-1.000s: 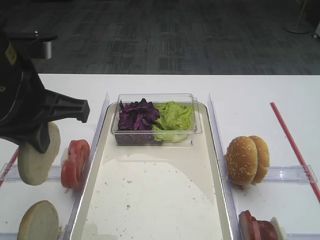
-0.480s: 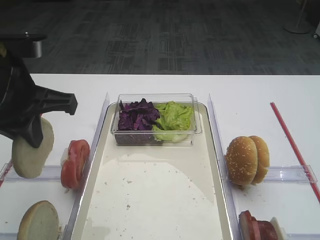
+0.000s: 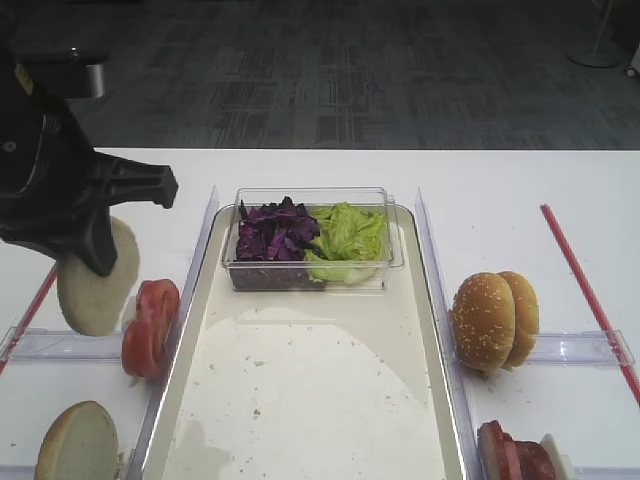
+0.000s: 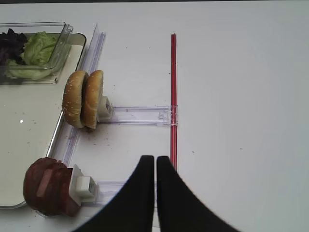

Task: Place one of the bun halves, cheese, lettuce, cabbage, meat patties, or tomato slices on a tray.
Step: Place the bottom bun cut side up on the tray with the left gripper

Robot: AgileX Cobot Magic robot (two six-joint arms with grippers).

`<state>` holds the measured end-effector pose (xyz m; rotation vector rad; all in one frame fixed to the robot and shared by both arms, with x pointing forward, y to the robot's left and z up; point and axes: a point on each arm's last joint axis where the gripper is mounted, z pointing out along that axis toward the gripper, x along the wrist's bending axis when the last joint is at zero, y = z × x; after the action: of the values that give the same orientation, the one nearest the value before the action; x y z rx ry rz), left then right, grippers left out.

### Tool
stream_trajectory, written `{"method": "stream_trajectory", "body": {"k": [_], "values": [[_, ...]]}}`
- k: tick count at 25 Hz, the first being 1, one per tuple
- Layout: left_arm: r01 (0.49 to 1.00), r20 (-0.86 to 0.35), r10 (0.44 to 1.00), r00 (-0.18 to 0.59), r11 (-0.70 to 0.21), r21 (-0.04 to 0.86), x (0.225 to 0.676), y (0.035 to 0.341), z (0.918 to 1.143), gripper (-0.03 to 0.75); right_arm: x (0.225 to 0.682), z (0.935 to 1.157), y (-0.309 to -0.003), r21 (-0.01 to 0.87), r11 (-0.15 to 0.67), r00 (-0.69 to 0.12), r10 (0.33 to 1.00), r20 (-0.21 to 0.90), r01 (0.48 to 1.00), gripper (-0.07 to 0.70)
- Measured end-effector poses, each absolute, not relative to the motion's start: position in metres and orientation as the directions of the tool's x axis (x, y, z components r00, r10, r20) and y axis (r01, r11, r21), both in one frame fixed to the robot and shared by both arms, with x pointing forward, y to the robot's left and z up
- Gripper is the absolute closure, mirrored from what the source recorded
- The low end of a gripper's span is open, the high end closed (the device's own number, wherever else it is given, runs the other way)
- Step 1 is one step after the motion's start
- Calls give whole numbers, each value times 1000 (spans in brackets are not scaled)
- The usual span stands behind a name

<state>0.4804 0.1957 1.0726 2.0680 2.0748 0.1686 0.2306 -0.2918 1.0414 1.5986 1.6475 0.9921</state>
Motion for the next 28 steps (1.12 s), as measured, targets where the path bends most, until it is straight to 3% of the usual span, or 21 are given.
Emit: {"method": "stream_trajectory", "body": {"k": [8,15,22,28], "values": [[964,-359,928,97,2,265,482,168,1079,685,231,1041,-292,853,-20,-65,996,63,522,148],[942,-600,771,215,-1,337,483,143,1094,685,231,1041,-292,853,-20,-65,996,63,522,148],[929,-700,665,259,26,369,484,133,1103,685,231,1041,-292,853,-20,-65,996,63,522,148],[948,-709,668,228,13,317,496,126,1084,685,231,1041,-292,853,-20,-65,996,63,522,148]]}}
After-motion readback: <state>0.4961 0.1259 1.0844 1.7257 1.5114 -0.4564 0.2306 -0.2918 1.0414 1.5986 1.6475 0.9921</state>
